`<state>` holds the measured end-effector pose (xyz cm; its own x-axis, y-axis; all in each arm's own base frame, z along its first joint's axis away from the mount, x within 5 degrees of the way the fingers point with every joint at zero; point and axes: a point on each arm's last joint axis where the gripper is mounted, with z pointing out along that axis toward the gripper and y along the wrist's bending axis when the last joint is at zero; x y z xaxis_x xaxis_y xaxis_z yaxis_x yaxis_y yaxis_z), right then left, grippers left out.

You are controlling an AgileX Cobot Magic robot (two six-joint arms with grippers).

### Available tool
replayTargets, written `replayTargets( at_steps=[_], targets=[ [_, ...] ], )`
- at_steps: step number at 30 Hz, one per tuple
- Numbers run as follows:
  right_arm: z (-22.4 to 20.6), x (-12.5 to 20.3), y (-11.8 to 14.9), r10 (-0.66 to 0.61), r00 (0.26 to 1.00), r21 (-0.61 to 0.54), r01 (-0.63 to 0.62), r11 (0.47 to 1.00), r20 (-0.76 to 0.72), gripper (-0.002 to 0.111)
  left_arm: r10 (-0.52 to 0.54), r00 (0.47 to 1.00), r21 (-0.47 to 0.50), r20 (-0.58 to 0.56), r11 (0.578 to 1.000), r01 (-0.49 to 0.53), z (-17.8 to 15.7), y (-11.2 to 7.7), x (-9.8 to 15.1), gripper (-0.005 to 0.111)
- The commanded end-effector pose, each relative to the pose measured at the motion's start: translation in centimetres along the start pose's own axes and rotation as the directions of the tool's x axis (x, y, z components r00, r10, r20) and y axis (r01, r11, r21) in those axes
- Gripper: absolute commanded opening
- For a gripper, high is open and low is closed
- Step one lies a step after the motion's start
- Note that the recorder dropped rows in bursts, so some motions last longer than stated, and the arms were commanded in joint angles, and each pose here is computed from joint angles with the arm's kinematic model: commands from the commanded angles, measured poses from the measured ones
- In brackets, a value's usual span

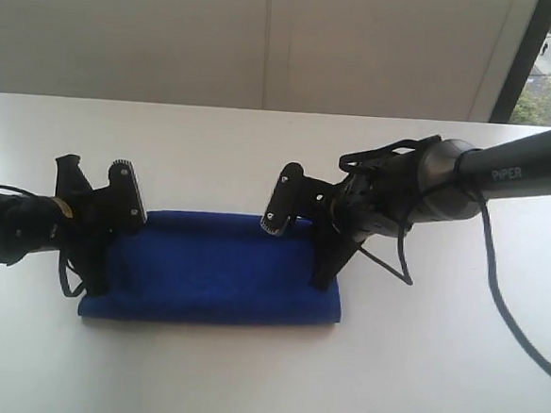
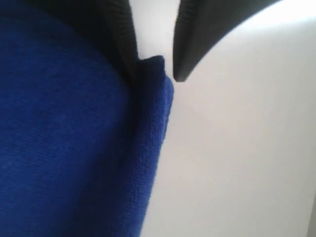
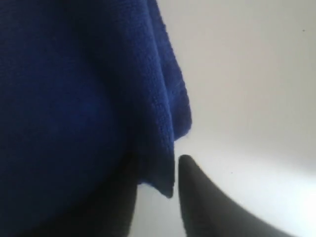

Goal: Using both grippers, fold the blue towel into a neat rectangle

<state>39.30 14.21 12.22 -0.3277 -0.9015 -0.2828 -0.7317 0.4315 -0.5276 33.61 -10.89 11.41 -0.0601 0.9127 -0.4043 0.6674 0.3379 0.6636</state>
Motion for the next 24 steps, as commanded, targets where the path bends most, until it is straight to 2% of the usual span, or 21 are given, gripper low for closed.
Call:
replayTargets(
  at_steps=[1,2,4,7,10,12,13,14,15,16,17,18,19,20,22,24],
  targets=[
    [0.4,0.6,-0.2,-0.007,0.999,0.003,0.007,1.0,-0.033,0.064,-0.011,1.0,-0.05,0.022,0.999,0.012,0.1,0.4,-0.1,0.059],
    [0.2,0.6,-0.4,-0.011,0.999,0.011,0.012,1.0,-0.038,0.068,-0.01,0.999,-0.071,0.035,0.997,0.013,0.1,0.6,-0.2,0.064],
    [-0.2,0.6,-1.0,-0.021,0.998,0.031,0.023,0.999,-0.065,0.068,0.004,0.998,-0.138,0.065,0.99,0.005,0.0,1.3,-0.5,0.071],
    [-1.6,0.5,-2.8,-0.002,0.991,0.102,0.016,0.995,-0.135,0.068,0.051,0.996,-0.235,0.075,0.971,-0.032,-1.1,2.8,-1.1,0.071],
    [-3.5,-0.2,-4.7,0.041,0.991,0.181,-0.017,0.983,-0.128,0.068,-0.008,0.997,-0.306,0.072,0.952,0.03,-2.8,4.5,-1.5,0.071],
    [-5.0,-0.8,-5.7,0.108,0.991,0.219,-0.088,0.972,-0.081,0.067,-0.086,0.993,-0.344,0.082,0.933,0.109,-4.1,5.5,-1.7,0.071],
    [-5.9,-0.9,-6.2,0.225,0.973,0.243,-0.208,0.947,-0.045,0.06,-0.141,0.986,-0.353,0.087,0.921,0.163,-4.8,6.0,-1.8,0.071],
    [-6.2,-0.9,-6.4,0.284,0.958,0.251,-0.268,0.93,-0.028,0.055,-0.162,0.983,-0.341,0.084,0.923,0.181,-5.1,6.0,-1.8,0.071],
    [-6.9,-0.9,-6.6,0.406,0.914,0.252,-0.393,0.884,0.002,0.036,-0.245,0.967,-0.258,0.07,0.932,0.255,-5.6,5.6,-1.9,0.063],
    [-7.4,-1.1,-6.3,0.42,0.907,0.203,-0.413,0.888,0.007,0.006,-0.315,0.948,-0.143,0.04,0.938,0.317,-5.9,4.8,-2.0,0.044],
    [-7.5,-1.5,-5.8,0.402,0.916,0.133,-0.401,0.907,0.018,0.001,-0.348,0.938,-0.041,-0.005,0.937,0.347,-6.1,3.9,-1.9,0.021],
    [-7.6,-2.3,-4.9,0.338,0.941,-0.006,-0.338,0.941,0.031,0.0,-0.344,0.939,-0.001,-0.022,0.939,0.344,-5.9,3.7,-2.0,0.001],
    [-7.6,-2.5,-4.8,0.334,0.942,-0.06,-0.331,0.942,0.037,0.0,-0.379,0.925,0.011,-0.022,0.925,0.379,-5.8,4.1,-2.4,0.0],
    [-7.2,-3.0,-4.5,0.345,0.938,-0.18,-0.334,0.925,0.032,0.0,-0.408,0.912,0.078,-0.045,0.908,0.411,-5.5,4.6,-3.2,0.0],
    [-6.2,-3.0,-5.5,0.425,0.905,-0.299,-0.4,0.866,0.018,0.0,-0.395,0.911,0.236,-0.118,0.88,0.412,-4.4,5.7,-4.5,0.0],
    [-5.1,-2.6,-6.5,0.467,0.884,-0.335,-0.441,0.832,-0.004,0.0,-0.394,0.903,0.328,-0.173,0.841,0.43,-3.2,6.4,-5.0,0.0]
  ],
)
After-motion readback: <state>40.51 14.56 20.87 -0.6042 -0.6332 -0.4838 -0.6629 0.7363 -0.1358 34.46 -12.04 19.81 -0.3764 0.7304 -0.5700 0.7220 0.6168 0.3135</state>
